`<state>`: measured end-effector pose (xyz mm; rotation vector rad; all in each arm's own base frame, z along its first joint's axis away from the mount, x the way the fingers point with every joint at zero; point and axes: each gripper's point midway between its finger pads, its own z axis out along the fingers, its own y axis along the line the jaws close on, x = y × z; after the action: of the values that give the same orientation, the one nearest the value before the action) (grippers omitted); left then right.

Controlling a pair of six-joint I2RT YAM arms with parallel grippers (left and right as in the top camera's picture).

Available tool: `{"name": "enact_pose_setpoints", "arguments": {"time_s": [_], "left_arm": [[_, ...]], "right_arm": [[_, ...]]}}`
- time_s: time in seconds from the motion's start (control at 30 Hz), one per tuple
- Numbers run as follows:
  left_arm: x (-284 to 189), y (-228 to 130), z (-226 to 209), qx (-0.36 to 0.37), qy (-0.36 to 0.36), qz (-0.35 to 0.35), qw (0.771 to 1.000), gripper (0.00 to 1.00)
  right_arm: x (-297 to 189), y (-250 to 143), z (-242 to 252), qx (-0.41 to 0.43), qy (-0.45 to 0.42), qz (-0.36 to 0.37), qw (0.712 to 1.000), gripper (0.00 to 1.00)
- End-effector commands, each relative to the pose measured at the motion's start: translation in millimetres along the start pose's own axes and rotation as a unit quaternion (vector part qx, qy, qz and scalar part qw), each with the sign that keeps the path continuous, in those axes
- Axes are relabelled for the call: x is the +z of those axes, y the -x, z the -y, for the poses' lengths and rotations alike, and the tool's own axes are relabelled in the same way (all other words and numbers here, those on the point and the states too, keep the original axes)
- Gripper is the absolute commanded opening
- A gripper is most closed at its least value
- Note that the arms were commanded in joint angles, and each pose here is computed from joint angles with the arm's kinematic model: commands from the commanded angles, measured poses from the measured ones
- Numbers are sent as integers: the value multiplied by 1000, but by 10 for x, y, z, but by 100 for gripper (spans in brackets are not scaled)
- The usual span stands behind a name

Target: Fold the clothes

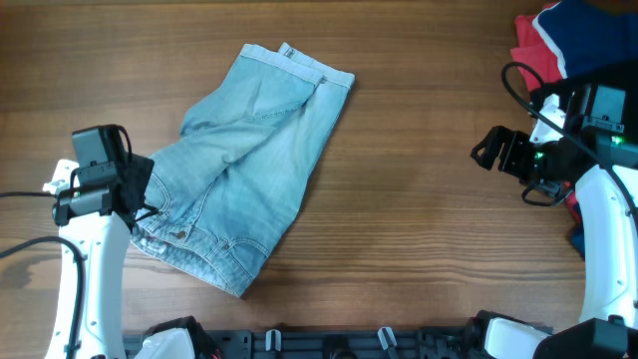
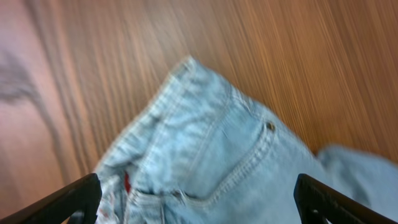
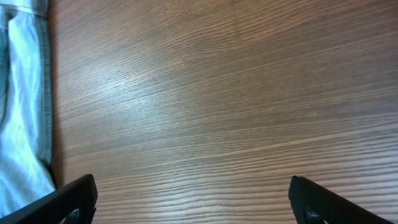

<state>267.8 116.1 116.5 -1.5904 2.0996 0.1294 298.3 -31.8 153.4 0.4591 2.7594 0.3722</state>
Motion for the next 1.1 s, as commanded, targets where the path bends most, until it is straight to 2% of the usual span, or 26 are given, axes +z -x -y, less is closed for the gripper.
{"name": "enact_pose_setpoints", "arguments": {"time_s": [0.0,0.1,0.23,0.33,0.43,0.53,0.63,0.7,0.8,0.87,0.9,0.97,1.07], "left_arm": [[-177,-334,239,57,-86,-88,991,100],[-388,-793,387,125,-137,-164,969,95],[-471,-1270,427,217,-139,-196,946,94],[-412,-1622,404,269,-131,-220,929,92],[-284,-1915,344,305,-115,-244,914,92],[-164,-2237,365,354,-115,-266,889,92],[-28,-2499,448,382,-120,-272,875,92],[59,-2653,529,392,-131,-273,869,92],[147,-2824,644,403,-150,-269,862,91],[191,-2944,587,405,-139,-282,858,86],[176,-3031,543,409,-138,-300,851,86],[57,-3316,399,423,-142,-366,816,86],[-226,-3712,63,470,-139,-451,746,86]], "right_arm": [[32,4,-100,-19,27,-4,999,100],[53,1,-230,-45,41,-4,998,99],[123,10,-516,-93,57,2,994,99],[316,-60,-862,-142,75,-13,987,99],[539,-99,-1068,-146,82,-29,985,99],[785,9,-1319,-165,100,-11,981,99],[950,100,-1568,-192,119,14,974,99],[1016,141,-1663,-181,126,24,975,99],[1065,196,-1626,-152,109,31,982,99],[1076,196,-1579,-150,96,31,983,99],[1085,195,-1526,-148,82,31,985,99],[1103,196,-1398,-145,48,31,988,98],[1110,196,-1320,-144,27,31,989,98]]}}
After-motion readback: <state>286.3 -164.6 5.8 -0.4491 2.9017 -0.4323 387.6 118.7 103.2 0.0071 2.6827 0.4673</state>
